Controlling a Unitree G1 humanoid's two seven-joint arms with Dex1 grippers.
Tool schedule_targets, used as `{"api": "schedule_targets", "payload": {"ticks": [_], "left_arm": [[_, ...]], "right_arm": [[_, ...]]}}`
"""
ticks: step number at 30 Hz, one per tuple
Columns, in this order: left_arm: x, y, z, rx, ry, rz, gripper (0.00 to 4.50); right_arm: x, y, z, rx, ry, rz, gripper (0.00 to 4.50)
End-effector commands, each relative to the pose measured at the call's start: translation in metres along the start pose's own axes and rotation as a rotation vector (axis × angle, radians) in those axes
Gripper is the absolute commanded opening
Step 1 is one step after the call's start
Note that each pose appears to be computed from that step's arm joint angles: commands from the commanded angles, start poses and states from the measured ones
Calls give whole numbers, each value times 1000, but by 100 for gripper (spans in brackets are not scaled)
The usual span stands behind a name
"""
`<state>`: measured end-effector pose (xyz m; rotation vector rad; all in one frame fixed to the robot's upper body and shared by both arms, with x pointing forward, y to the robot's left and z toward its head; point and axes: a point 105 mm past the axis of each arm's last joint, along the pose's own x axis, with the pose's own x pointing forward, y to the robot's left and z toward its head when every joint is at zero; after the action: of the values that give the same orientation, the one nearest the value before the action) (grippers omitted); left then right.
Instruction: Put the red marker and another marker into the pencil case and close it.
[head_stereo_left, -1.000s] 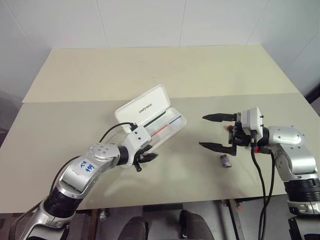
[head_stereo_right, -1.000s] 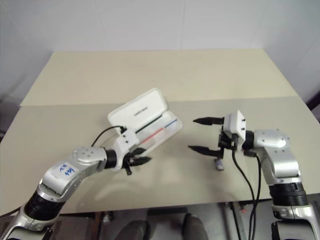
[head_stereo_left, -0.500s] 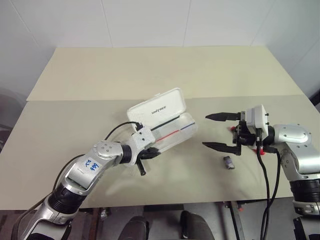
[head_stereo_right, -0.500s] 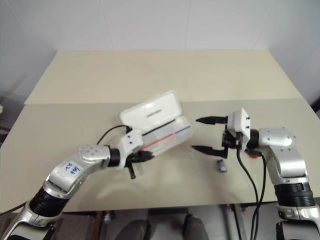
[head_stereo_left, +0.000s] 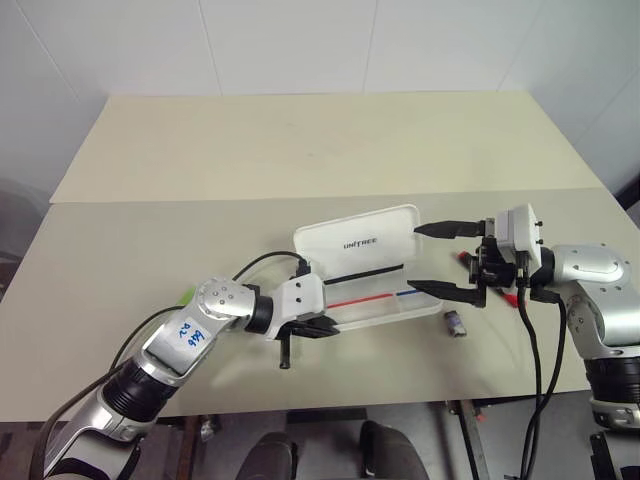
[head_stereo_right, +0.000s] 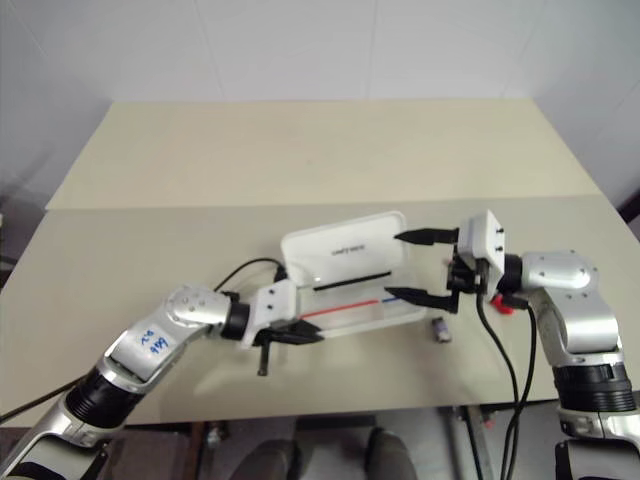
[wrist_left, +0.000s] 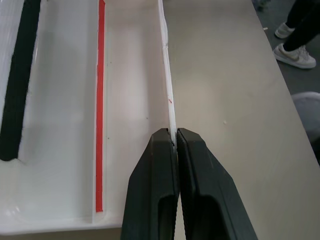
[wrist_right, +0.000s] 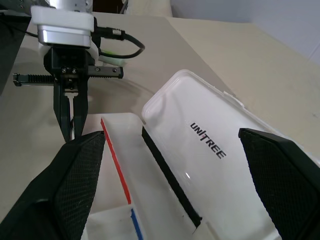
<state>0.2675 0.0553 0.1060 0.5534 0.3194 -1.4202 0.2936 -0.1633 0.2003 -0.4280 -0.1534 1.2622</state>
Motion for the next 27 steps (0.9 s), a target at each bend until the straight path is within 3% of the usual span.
{"api": "schedule_targets", "payload": {"ticks": [1, 10, 16, 23, 24, 27], "left_arm": [[-2, 8, 0, 49, 45, 31, 2], [3, 25, -2, 50, 87, 100, 2], [12, 21, 10, 9, 26, 99, 180], [12, 17, 23, -15, -45, 73, 425], [12, 17, 24, -15, -50, 69, 446], [8, 12, 32, -16, -125, 55, 446]], "right_arm": [[-9, -3, 14, -44, -16, -37, 450], [-7, -1, 11, -38, -24, -58, 450], [-7, -1, 10, -34, -27, -66, 450], [-4, -2, 8, -28, -32, -68, 450], [-4, -2, 8, -27, -33, -68, 450], [-3, -2, 6, -15, -36, -63, 450]]}}
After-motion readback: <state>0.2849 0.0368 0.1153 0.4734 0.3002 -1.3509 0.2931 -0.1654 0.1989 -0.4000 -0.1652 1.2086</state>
